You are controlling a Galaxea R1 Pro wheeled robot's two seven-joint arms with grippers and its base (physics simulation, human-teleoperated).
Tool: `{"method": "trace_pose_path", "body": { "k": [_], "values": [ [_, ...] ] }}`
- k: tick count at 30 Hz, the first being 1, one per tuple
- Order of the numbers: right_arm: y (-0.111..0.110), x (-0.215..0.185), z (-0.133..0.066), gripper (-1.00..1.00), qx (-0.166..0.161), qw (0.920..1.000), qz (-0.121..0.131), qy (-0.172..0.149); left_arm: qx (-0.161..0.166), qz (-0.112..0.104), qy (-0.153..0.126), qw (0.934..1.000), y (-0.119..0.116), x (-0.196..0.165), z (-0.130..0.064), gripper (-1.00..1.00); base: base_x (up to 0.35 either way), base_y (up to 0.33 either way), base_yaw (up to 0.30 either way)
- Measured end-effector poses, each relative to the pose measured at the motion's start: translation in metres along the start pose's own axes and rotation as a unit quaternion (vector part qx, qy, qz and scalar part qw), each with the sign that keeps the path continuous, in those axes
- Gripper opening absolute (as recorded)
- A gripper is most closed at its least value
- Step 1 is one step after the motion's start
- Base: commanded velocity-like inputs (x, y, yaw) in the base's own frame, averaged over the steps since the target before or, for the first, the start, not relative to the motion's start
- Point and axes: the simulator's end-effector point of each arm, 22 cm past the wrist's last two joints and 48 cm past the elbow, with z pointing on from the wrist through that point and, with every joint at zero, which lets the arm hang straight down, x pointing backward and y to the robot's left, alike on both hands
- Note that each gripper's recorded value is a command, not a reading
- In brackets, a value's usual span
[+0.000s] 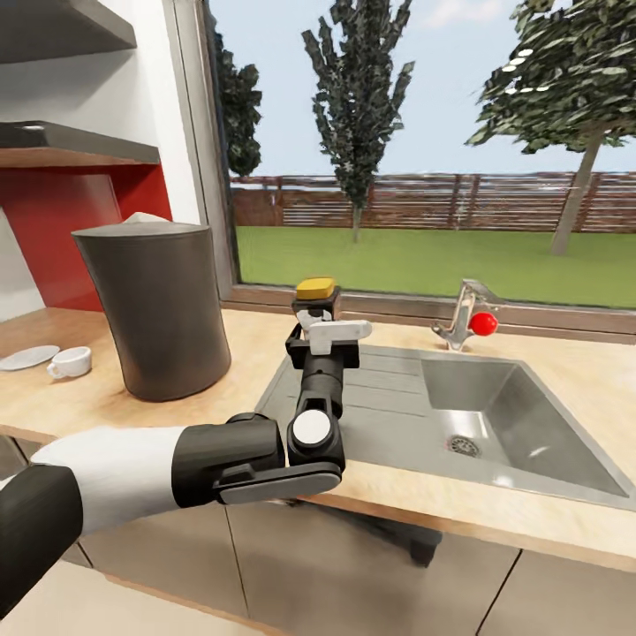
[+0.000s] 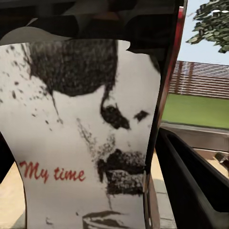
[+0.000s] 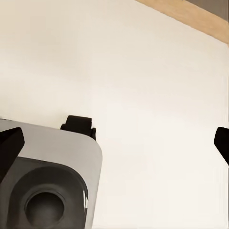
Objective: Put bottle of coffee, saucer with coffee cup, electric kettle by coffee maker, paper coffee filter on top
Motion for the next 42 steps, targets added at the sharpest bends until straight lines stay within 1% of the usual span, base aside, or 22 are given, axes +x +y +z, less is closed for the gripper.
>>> {"method": "trace_pose_path", "body": {
  "k": [15, 22, 26, 29, 30, 31, 32, 33, 34, 38, 42],
  "values": [
    [-0.001, 0.001, 0.000, 1.00, 0.000, 1.0000, -0.001, 0.001, 0.000, 0.001, 0.000, 1.0000, 0.000, 0.000, 0.000, -1.00, -0.236, -0.194, 0.016],
    [-0.001, 0.001, 0.000, 1.00, 0.000, 1.0000, 0.000, 0.001, -0.006, 0.004, 0.000, 1.0000, 0.005, 0.001, 0.002, -1.00, -0.066, -0.055, 0.000],
    [0.000, 0.000, 0.000, 1.00, 0.000, 1.0000, 0.000, 0.000, -0.009, 0.031, 0.006, 0.9995, 0.008, 0.003, 0.004, -1.00, -0.010, -0.008, 0.000],
    [-0.001, 0.000, 0.000, 1.00, 0.000, 1.0000, 0.000, 0.000, -0.013, 0.047, 0.009, 0.9988, 0.012, 0.005, 0.006, -1.00, -0.003, -0.002, 0.000],
    [0.000, 0.000, 0.000, 1.00, 0.000, 1.0000, 0.000, 0.000, -0.011, 0.042, 0.009, 0.9990, 0.033, -0.007, 0.026, -1.00, 0.000, 0.000, 0.000],
    [0.000, 0.000, 0.000, 1.00, 0.000, 1.0000, 0.000, 0.000, -0.033, 0.023, 0.001, 0.9992, 0.066, -0.027, 0.047, -1.00, 0.000, 0.000, 0.000],
    [-0.001, 0.000, 0.000, 1.00, 0.000, 1.0000, 0.000, 0.000, -0.024, 0.029, 0.004, 0.9993, 0.062, -0.023, 0.047, -1.00, 0.000, 0.000, 0.000],
    [0.000, 0.000, 0.000, 1.00, 0.000, 1.0000, 0.000, 0.000, -0.022, 0.035, 0.007, 0.9991, 0.071, -0.024, 0.054, -1.00, 0.000, 0.000, 0.000],
    [0.000, 0.000, 0.000, 1.00, 0.000, 1.0000, 0.000, 0.000, -0.022, 0.036, 0.007, 0.9991, 0.073, -0.025, 0.056, -1.00, 0.000, 0.000, 0.000],
    [0.000, 0.000, 0.000, 1.00, 0.000, 1.0000, 0.000, 0.000, -0.010, 0.057, 0.022, 0.9981, 0.081, -0.024, 0.068, -1.00, 0.000, 0.000, 0.000],
    [0.000, 0.000, 0.000, 1.00, 0.000, 1.0000, 0.000, 0.000, 0.000, 0.058, 0.026, 0.9980, 0.092, -0.030, 0.080, -1.00, 0.000, 0.000, 0.000]
  ]
}}
